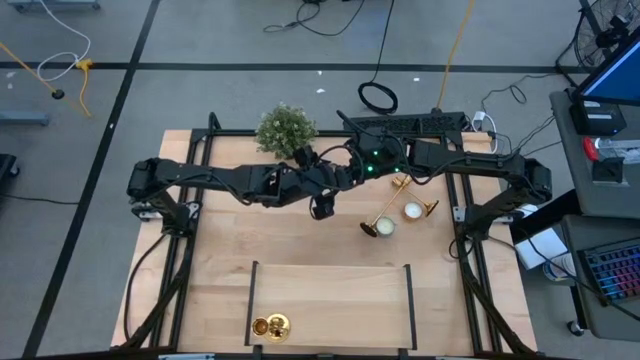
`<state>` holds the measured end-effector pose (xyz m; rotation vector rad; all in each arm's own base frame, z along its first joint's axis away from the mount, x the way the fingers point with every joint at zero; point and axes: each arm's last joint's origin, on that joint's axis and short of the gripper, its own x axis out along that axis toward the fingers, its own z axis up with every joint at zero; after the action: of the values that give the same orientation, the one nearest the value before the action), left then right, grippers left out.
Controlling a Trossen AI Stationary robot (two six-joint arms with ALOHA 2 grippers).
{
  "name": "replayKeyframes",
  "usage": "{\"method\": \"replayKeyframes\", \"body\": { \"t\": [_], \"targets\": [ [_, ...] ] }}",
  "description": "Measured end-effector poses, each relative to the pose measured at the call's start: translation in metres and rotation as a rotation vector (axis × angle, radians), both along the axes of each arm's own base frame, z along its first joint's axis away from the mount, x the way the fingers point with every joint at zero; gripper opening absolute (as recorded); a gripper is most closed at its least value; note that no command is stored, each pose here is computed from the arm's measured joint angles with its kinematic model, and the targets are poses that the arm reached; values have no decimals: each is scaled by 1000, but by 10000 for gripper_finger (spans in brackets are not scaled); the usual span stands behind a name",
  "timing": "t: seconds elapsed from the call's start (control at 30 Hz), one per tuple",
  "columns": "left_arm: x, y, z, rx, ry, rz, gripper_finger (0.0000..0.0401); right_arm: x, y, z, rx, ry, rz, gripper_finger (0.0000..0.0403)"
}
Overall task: Pick & Place candle stick holders
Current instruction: Put the black patterned scented candle on the shelf
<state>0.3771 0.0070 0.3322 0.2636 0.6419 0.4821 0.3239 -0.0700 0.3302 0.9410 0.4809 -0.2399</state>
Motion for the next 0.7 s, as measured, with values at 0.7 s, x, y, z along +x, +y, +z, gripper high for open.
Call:
{"method": "replayKeyframes", "body": {
  "t": [0.7],
  "targets": [
    [0,3,0,-41,-16,5,318,0,0,0,3,1,-3,307]
  ]
}}
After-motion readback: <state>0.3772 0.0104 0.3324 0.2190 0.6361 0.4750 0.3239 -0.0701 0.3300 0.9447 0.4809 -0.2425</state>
